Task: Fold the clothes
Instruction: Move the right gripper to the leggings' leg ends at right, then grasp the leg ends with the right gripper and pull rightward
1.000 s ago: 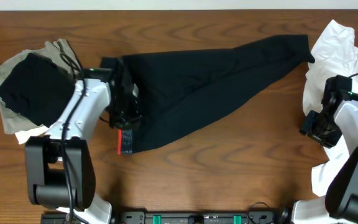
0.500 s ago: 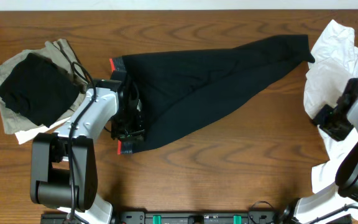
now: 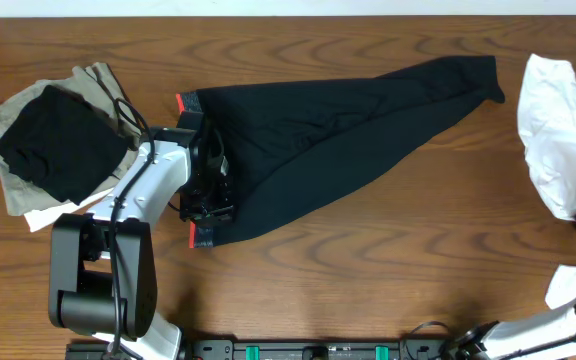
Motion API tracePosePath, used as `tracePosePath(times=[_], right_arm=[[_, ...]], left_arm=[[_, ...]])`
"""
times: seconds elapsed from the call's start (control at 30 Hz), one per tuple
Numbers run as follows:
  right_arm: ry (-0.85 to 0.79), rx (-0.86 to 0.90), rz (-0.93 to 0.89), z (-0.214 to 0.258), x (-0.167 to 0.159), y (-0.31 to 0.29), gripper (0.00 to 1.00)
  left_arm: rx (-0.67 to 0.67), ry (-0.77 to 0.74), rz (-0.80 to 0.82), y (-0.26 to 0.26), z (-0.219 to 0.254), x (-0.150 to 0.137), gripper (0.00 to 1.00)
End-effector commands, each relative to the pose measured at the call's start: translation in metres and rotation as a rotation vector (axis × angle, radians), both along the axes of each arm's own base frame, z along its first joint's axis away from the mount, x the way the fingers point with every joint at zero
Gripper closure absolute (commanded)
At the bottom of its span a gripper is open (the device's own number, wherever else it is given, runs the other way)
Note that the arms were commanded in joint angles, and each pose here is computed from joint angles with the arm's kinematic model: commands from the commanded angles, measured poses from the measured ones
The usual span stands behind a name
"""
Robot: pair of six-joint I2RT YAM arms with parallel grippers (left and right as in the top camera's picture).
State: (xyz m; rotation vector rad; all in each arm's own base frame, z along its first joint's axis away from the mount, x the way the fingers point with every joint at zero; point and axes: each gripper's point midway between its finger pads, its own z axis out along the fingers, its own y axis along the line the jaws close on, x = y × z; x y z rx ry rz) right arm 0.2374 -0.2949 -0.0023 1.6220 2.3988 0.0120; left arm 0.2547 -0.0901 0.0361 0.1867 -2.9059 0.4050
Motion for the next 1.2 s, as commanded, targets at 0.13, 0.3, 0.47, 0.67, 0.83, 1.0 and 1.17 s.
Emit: tracePosePath(times=[0.13,0.3,0.47,0.67,0.83,1.0,1.17], right_arm=[[-0.369,0.257,0.239,0.043,0.067,0.052,0.51],[-0.466,0.114,0.468,0.117,0.114,0.090,0.48],[-0.457,-0.022,0.750,0.143,0.149,0.154,0.39],[-0.345,-0.126,0.905,0.107,0.186,0.203,0.32],[-0.371,-0.131,0.925,0.068,0.223,0.225,0.34],[-0.413,-0.106,0.821,0.030,0.250,0.224,0.37],[-0.395,-0.061,0.775,-0.009,0.255,0.227,0.39]], left_arm=[[0.013,0.001,0.005,0.002,-0.002,0.000,0.76],[0.013,0.000,0.005,0.002,-0.002,0.000,0.76],[0.011,-0.012,0.005,0.002,-0.002,0.003,0.76],[0.010,-0.019,0.005,0.002,-0.003,0.004,0.75],[0.010,-0.019,0.005,0.002,-0.003,0.004,0.66],[0.010,-0.019,0.005,0.002,-0.003,0.004,0.65],[0.010,-0.019,0.005,0.002,-0.003,0.004,0.65]])
